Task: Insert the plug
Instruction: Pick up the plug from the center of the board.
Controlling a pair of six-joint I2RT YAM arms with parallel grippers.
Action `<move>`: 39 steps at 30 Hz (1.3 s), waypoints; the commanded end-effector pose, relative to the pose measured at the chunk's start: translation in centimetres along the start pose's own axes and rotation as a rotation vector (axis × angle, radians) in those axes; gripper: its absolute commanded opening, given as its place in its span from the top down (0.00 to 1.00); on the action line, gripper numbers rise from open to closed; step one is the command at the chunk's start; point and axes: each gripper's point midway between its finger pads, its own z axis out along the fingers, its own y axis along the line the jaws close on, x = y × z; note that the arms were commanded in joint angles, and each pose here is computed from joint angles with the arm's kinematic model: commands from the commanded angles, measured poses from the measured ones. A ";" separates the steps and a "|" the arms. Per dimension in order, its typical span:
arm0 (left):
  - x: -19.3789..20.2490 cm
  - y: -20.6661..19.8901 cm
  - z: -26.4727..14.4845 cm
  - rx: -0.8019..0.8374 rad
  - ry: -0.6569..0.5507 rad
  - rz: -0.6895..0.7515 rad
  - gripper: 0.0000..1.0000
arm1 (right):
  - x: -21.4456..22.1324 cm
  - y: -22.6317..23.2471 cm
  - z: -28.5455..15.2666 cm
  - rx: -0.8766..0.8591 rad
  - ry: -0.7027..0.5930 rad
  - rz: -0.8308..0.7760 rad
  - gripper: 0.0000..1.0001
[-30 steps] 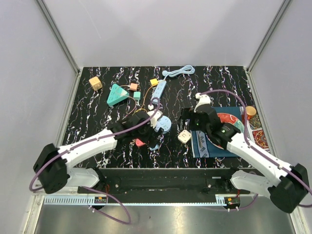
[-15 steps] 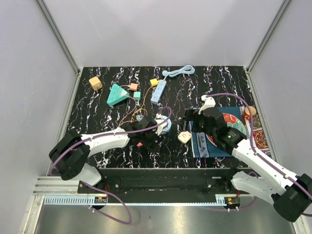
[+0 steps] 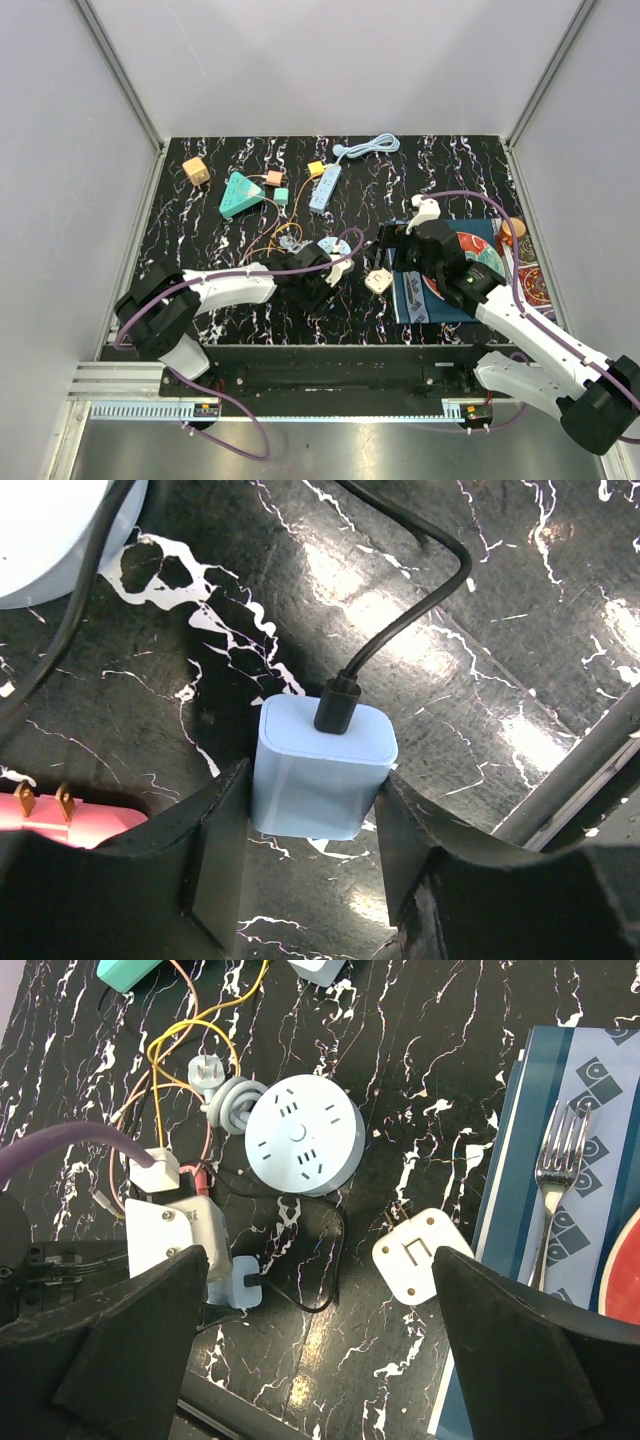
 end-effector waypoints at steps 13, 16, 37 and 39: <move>-6.6 -1.1 -7.1 -0.024 -0.359 0.030 0.88 | -1.6 3.4 -1.1 -0.107 0.060 0.078 0.05; -7.9 -1.6 -9.2 -0.012 -0.456 0.047 0.88 | -1.7 5.8 -1.5 -0.214 0.120 0.088 0.06; -11.7 -3.6 -13.9 0.013 -0.631 0.139 0.90 | 1.7 11.1 1.3 -0.424 0.448 0.193 0.38; -11.9 -3.4 -14.0 -0.003 -0.634 0.139 0.90 | 2.0 11.6 1.2 -0.452 0.463 0.193 0.39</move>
